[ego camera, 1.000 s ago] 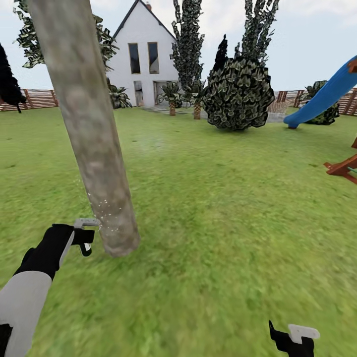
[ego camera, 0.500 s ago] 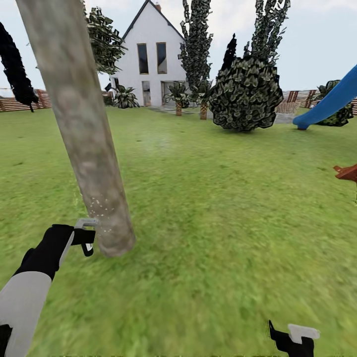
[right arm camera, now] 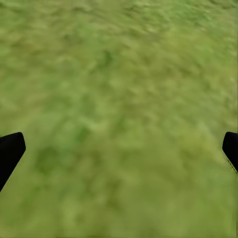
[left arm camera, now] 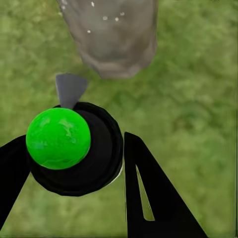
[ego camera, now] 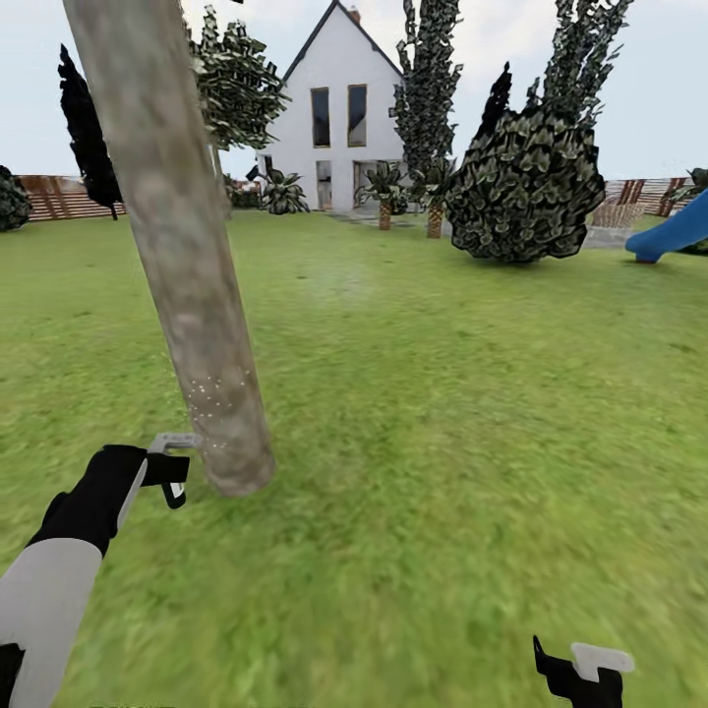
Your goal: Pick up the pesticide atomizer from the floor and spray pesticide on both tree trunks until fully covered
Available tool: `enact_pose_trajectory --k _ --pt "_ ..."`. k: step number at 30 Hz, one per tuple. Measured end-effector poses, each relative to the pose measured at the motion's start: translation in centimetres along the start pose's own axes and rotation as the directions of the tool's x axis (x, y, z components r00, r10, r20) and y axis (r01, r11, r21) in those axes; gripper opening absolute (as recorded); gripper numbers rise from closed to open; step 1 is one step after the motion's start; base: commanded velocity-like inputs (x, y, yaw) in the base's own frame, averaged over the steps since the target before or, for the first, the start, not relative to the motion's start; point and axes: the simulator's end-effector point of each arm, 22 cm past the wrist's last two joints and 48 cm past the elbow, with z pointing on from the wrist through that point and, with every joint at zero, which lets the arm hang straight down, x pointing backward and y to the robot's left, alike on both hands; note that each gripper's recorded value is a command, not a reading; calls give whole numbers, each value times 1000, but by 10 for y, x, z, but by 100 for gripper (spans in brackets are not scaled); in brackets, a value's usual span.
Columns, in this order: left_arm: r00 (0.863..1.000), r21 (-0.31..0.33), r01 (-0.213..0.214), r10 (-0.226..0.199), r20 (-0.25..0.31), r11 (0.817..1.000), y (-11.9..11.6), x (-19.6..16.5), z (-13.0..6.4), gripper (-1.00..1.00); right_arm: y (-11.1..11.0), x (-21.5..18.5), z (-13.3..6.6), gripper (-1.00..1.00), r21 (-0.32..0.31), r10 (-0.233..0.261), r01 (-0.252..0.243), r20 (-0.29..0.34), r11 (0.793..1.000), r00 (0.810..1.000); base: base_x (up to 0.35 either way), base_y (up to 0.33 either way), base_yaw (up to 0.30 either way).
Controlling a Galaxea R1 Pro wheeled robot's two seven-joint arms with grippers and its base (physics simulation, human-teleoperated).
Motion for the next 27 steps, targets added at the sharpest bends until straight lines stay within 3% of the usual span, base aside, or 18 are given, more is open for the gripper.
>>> enact_pose_trajectory --k 12,27 --pt "1000 2 1 -1 0 1000 -1 1 0 -100 0 0 0 100 0 0 0 0 1000 1000 215 -203 23" --pt "1000 -11 -5 5 -5 1000 1 7 3 -100 0 0 0 100 0 0 0 0 1000 1000 242 -184 268"
